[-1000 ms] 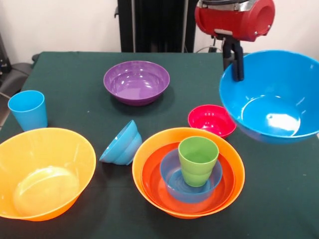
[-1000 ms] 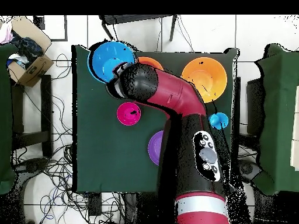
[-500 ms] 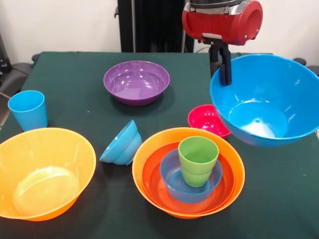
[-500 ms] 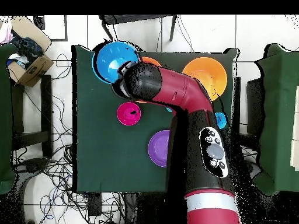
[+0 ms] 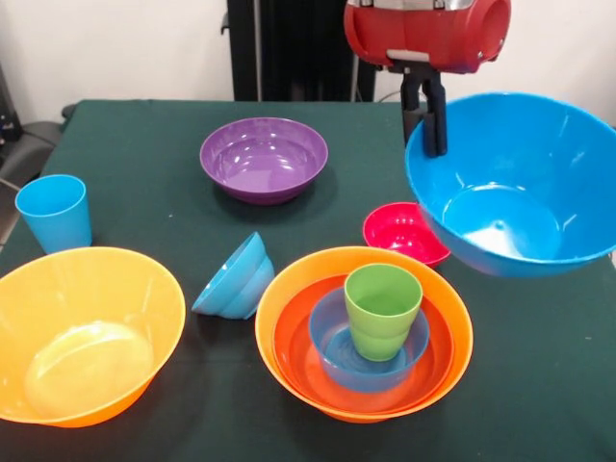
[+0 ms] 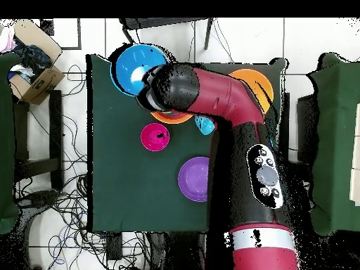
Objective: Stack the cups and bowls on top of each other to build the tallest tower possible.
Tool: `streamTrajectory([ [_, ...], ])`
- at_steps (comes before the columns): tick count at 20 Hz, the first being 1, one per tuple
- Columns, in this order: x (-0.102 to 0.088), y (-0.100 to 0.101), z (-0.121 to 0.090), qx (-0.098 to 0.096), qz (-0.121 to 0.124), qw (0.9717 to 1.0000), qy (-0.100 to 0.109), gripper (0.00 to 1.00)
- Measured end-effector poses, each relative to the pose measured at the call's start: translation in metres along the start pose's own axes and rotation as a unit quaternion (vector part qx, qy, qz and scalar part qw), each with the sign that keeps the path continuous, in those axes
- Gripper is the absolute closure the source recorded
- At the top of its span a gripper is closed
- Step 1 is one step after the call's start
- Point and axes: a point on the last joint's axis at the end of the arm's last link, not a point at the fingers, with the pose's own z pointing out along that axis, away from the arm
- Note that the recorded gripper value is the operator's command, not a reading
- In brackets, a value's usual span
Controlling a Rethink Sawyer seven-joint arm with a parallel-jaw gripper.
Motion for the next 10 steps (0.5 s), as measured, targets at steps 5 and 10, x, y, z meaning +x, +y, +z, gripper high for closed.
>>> streamTrajectory([
  [5,-0.003,0.006,-0.011,0.006,-0.009,0.9999,0.013,1.0],
  [10,-0.011,0.008,-0.016,0.003,-0.015,0.9998,0.009,1.0],
])
